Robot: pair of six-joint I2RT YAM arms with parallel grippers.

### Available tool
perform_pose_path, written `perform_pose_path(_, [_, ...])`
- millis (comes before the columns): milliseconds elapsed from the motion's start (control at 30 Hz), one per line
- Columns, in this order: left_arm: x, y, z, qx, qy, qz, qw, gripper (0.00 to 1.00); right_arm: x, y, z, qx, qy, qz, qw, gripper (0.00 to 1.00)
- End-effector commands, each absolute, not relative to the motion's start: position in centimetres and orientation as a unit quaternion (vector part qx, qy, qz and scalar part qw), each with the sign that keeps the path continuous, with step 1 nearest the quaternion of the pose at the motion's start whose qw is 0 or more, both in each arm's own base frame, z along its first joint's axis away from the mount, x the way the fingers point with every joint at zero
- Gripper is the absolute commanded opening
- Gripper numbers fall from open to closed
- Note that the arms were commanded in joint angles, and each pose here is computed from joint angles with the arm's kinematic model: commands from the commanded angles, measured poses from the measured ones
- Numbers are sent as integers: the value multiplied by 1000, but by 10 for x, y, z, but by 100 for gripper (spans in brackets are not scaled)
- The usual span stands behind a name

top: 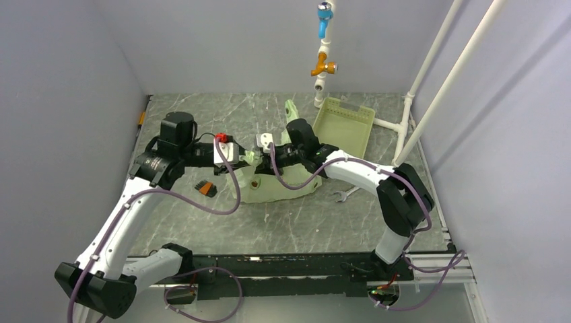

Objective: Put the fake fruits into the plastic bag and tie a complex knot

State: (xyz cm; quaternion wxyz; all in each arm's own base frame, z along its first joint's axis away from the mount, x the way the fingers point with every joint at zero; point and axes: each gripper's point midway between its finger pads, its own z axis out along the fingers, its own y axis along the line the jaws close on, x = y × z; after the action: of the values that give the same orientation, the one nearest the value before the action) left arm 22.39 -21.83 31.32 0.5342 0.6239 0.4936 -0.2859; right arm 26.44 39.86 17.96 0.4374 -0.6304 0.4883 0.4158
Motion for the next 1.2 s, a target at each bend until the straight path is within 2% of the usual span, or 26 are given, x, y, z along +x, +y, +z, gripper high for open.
perform_pose_path(0, [226,-220,316,599,511,-294,541,15,268,401,202,-633,474,408,456,27])
perform_pose_path(33, [228,-218,316,588,524,-293,542,3,272,397,206,-625,487,400,460,42])
perform_pose_path(67, [230,-218,315,573,538,-295,544,0,275,392,210,-607,509,399,462,57])
perform_pose_path(100, [233,-218,319,554,545,-296,555,0,280,387,217,-587,528,395,470,69])
perform_pose_path(167, [238,-218,321,516,563,-307,568,0,280,377,237,-556,539,399,490,79])
perform_pose_path(267, [246,-217,323,460,586,-320,585,0,274,368,266,-508,549,410,521,86])
perform_pose_path(333, [251,-216,325,436,597,-324,590,0,268,368,280,-482,552,427,530,96])
perform_pose_path(367, [251,-217,327,431,597,-327,593,0,264,369,286,-469,552,435,534,99])
perform_pose_path(533, [252,-220,342,409,593,-349,600,0,255,394,311,-431,527,457,572,100])
perform_pose_path(767, [240,-226,353,379,594,-404,584,0,282,424,299,-391,516,400,649,99])
perform_pose_path(833, [237,-227,354,369,596,-417,579,0,291,428,283,-392,524,379,655,94])
perform_pose_path(900, [234,-228,359,364,591,-427,579,0,292,429,260,-404,529,370,648,81])
perform_pose_path(967, [231,-228,364,359,588,-433,582,0,288,427,226,-419,541,366,631,63])
perform_pose_path(1033, [229,-227,371,357,582,-438,585,0,282,424,197,-433,550,363,615,35])
perform_pose_path(1067, [228,-227,374,358,580,-438,586,0,280,422,184,-439,555,362,606,26])
perform_pose_path(1167, [225,-226,382,367,573,-436,589,0,273,416,152,-454,570,357,585,14])
